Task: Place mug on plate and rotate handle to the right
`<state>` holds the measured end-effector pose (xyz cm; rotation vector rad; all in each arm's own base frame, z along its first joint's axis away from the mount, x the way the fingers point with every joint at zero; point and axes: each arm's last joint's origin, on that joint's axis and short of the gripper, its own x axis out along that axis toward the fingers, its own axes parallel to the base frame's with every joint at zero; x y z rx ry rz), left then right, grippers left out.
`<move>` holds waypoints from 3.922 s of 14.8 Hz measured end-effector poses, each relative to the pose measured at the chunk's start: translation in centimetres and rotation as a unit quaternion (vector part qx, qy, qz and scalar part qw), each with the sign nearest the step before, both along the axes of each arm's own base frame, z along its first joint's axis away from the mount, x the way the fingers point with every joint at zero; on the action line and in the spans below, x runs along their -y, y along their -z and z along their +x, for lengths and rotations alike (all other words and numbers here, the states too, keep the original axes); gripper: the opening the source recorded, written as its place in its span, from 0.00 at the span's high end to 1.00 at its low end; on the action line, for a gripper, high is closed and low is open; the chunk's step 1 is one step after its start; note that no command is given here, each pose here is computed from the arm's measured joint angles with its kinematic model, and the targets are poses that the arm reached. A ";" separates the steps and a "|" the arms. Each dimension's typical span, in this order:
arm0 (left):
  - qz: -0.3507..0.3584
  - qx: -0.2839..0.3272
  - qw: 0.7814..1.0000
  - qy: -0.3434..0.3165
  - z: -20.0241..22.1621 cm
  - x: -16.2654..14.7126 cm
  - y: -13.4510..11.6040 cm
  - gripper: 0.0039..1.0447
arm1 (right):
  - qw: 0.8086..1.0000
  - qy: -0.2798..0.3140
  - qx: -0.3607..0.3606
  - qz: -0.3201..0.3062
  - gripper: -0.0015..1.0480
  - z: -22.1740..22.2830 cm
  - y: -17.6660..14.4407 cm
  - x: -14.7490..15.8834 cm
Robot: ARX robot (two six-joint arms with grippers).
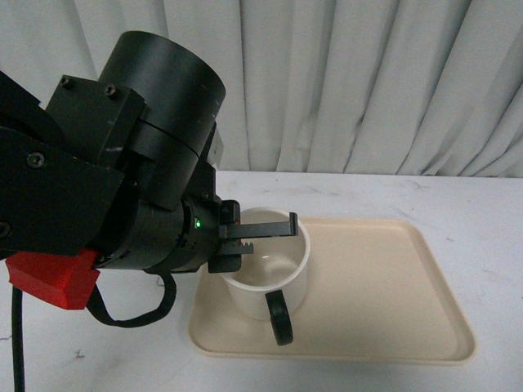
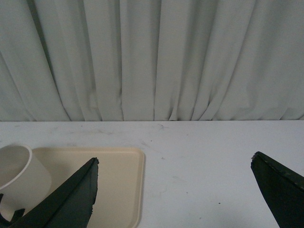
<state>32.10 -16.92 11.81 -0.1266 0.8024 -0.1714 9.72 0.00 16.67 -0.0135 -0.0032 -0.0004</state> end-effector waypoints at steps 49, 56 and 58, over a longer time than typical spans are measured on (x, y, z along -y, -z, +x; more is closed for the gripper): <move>0.064 0.389 0.915 -0.085 -19.7 -16.9 -6.0 0.99 | 1.000 0.000 0.000 0.003 0.06 0.0 0.0 0.0; 0.061 0.394 0.913 -0.083 -20.8 -16.9 -5.2 0.99 | 1.000 0.000 0.000 0.003 0.06 0.0 0.0 0.0; 0.061 0.394 0.913 -0.083 -21.1 -16.9 -5.2 0.99 | 1.000 0.000 0.000 0.003 0.06 0.0 0.0 0.0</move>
